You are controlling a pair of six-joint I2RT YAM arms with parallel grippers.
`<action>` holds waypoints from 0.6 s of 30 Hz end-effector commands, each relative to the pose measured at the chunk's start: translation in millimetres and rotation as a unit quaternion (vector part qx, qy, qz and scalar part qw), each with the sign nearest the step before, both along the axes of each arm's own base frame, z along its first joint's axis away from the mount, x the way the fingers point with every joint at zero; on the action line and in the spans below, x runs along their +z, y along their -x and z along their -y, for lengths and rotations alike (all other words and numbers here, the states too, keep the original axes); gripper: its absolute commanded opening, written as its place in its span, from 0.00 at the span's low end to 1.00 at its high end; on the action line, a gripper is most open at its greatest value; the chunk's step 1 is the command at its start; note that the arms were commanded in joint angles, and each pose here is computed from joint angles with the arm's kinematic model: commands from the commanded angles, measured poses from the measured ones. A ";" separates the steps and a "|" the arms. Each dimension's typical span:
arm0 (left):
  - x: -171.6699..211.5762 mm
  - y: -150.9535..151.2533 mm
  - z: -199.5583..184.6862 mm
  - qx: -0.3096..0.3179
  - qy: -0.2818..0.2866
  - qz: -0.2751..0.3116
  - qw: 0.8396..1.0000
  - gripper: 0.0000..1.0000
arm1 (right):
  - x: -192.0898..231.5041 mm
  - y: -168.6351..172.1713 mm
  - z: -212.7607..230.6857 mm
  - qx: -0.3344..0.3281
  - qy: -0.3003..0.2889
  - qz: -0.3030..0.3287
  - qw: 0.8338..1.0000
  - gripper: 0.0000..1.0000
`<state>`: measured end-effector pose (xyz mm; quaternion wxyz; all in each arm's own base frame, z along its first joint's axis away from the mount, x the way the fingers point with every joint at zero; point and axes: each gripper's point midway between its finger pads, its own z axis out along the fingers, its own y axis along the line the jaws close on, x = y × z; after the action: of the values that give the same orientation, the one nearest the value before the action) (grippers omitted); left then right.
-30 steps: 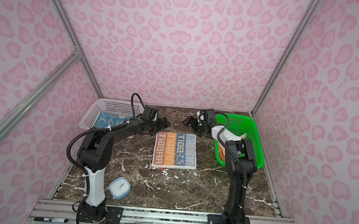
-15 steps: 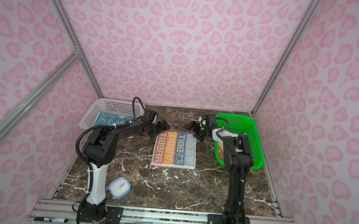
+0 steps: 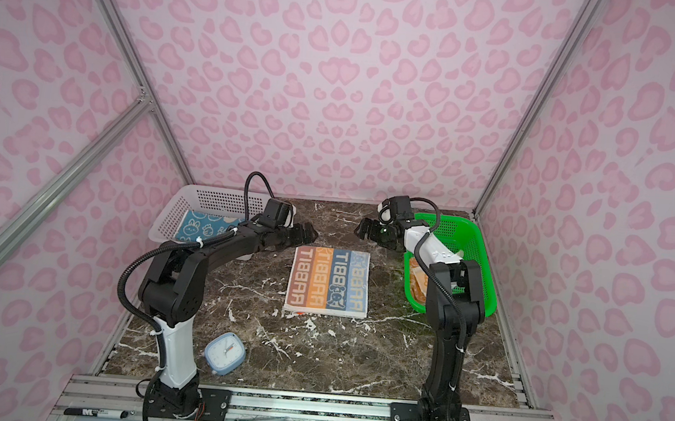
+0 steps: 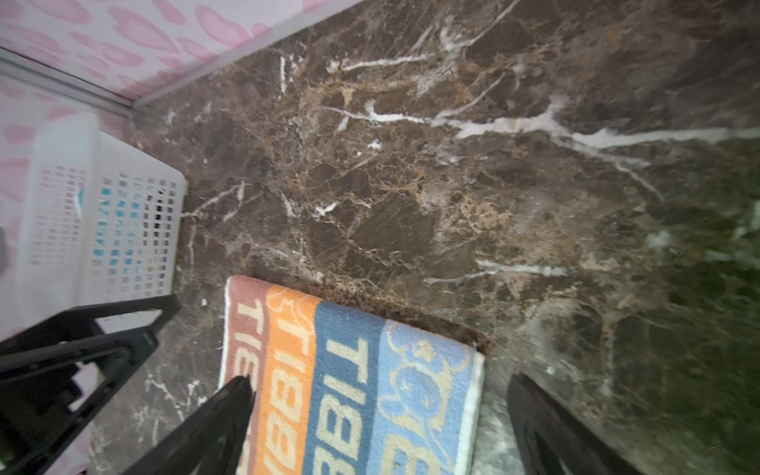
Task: Fold and stack the towels
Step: 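Move both grippers to the towel's far edge and grasp its corners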
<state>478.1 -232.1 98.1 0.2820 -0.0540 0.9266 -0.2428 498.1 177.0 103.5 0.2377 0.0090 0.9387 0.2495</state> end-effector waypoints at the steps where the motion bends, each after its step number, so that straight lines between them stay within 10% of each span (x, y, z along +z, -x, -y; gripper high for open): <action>1: -3.8 -1.0 -11.8 0.001 -0.046 0.012 0.999 0.98 | -32.5 15.6 16.4 0.020 0.087 -0.039 0.995 0.95; 18: -26.8 -0.9 -18.6 -0.008 -0.089 -0.022 0.996 0.98 | -79.8 11.7 13.0 0.057 0.117 -0.076 0.989 0.51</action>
<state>478.9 -217.3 74.7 0.2687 -0.0280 0.9471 -0.1731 489.9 163.8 29.9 0.1610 -0.0459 0.9742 0.1514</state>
